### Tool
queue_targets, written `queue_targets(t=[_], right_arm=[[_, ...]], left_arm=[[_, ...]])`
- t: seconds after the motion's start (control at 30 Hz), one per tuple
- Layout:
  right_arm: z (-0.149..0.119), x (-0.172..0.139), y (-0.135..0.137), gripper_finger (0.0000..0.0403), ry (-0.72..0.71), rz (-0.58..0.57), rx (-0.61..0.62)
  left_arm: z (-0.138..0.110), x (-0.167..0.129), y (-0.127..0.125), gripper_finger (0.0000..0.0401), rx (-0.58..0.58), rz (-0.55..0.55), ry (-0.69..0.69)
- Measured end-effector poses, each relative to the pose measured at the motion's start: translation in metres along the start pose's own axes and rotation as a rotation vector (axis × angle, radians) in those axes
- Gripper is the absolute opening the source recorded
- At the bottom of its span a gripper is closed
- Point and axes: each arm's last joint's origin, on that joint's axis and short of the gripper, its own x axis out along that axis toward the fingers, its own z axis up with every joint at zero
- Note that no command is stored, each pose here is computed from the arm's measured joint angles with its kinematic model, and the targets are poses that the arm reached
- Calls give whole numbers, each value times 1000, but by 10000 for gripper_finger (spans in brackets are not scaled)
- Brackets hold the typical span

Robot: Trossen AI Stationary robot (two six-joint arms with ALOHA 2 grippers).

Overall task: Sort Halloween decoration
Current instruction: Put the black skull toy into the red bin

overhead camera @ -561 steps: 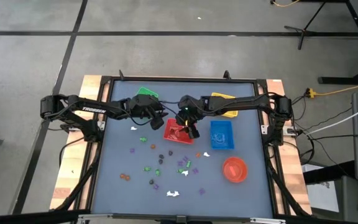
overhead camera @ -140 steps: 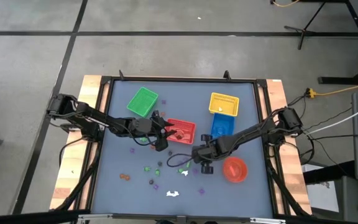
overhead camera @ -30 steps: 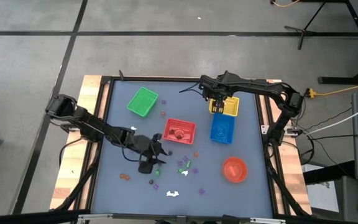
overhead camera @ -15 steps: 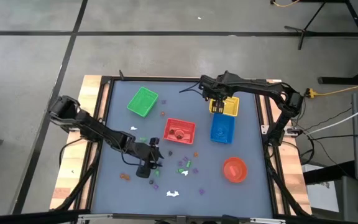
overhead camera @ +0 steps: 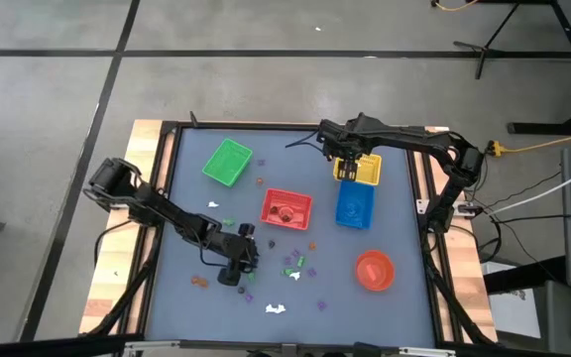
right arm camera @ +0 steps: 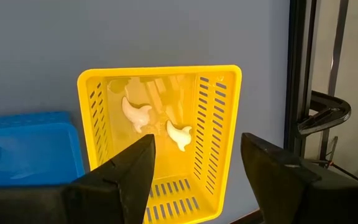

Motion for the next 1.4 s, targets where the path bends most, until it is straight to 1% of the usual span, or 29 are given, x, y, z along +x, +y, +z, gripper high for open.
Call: queue_targets(t=[0.13,0.5,0.73,1.2,1.4], right_arm=[[0,0,0,237,-4,-1,1],[2,0,-1,237,-22,-7,7],[2,0,-1,237,-22,-7,7],[2,0,-1,237,-22,-7,7],[2,0,-1,237,-22,-7,7]], left_arm=[[-1,1,0,151,-1,0,4],[-1,2,0,89,0,-5,10],[-2,2,0,65,0,-2,10],[0,2,0,58,-2,1,-5],[4,0,5,58,-18,29,-39]])
